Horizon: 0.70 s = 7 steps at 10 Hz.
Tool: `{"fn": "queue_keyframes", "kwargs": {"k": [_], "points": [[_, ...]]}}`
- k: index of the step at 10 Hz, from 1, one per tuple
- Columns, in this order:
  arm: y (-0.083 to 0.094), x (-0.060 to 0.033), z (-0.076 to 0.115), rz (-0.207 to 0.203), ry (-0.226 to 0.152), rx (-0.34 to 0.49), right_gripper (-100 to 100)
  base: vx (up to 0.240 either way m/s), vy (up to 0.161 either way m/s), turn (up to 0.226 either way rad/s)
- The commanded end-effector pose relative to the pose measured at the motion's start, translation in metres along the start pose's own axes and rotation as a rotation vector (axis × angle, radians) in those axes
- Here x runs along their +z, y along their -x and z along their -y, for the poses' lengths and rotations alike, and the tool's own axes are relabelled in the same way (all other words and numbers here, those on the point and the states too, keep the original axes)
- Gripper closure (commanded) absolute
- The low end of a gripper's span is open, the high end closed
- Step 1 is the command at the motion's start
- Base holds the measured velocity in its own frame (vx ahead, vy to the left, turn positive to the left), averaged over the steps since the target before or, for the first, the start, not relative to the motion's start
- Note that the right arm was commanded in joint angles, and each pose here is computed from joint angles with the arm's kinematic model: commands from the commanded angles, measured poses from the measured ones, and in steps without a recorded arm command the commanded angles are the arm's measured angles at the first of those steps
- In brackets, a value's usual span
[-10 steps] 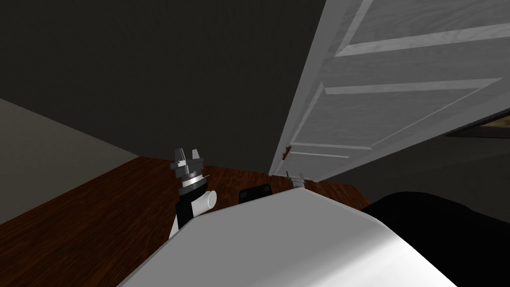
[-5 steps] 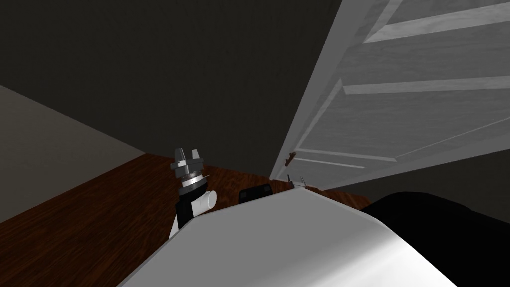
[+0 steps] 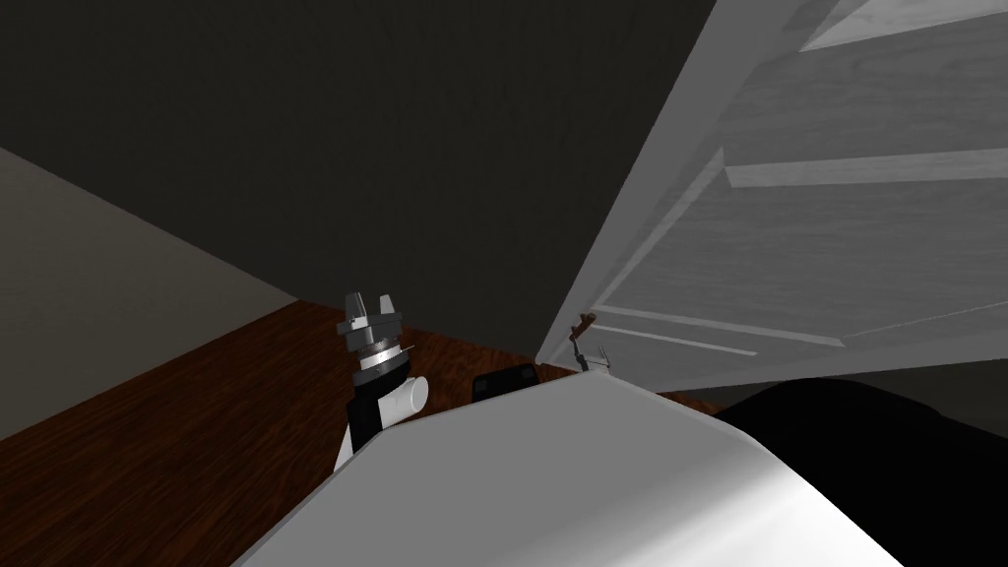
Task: Pull the door open
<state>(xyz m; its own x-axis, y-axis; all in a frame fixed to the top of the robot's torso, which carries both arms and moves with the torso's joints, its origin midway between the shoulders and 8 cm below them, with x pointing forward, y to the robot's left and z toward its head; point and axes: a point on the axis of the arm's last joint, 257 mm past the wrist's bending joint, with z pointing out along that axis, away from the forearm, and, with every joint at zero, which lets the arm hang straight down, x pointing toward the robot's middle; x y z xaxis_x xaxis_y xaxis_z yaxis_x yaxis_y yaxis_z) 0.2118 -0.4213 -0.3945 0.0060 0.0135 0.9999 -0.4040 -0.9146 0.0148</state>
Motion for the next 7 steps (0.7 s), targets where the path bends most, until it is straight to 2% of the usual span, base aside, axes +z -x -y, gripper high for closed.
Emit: {"fn": "queue_keyframes", "kwargs": {"k": [1, 3, 4, 5, 7], "points": [[-0.001, 0.0156, -0.017, 0.002, 0.015, 0.003, -100, 0.219, -0.005, 0.093], [-0.002, 0.0326, -0.036, 0.001, 0.034, 0.005, -100, 0.176, 0.008, 0.063], [-0.001, 0.0247, -0.027, 0.004, 0.027, 0.004, -100, 0.039, 0.021, -0.036], [-0.001, 0.0247, -0.027, 0.004, 0.027, 0.004, 100, -0.018, 0.011, 0.028], [-0.001, 0.0247, -0.027, 0.004, 0.027, 0.004, 100, -0.017, -0.017, -0.004]]}}
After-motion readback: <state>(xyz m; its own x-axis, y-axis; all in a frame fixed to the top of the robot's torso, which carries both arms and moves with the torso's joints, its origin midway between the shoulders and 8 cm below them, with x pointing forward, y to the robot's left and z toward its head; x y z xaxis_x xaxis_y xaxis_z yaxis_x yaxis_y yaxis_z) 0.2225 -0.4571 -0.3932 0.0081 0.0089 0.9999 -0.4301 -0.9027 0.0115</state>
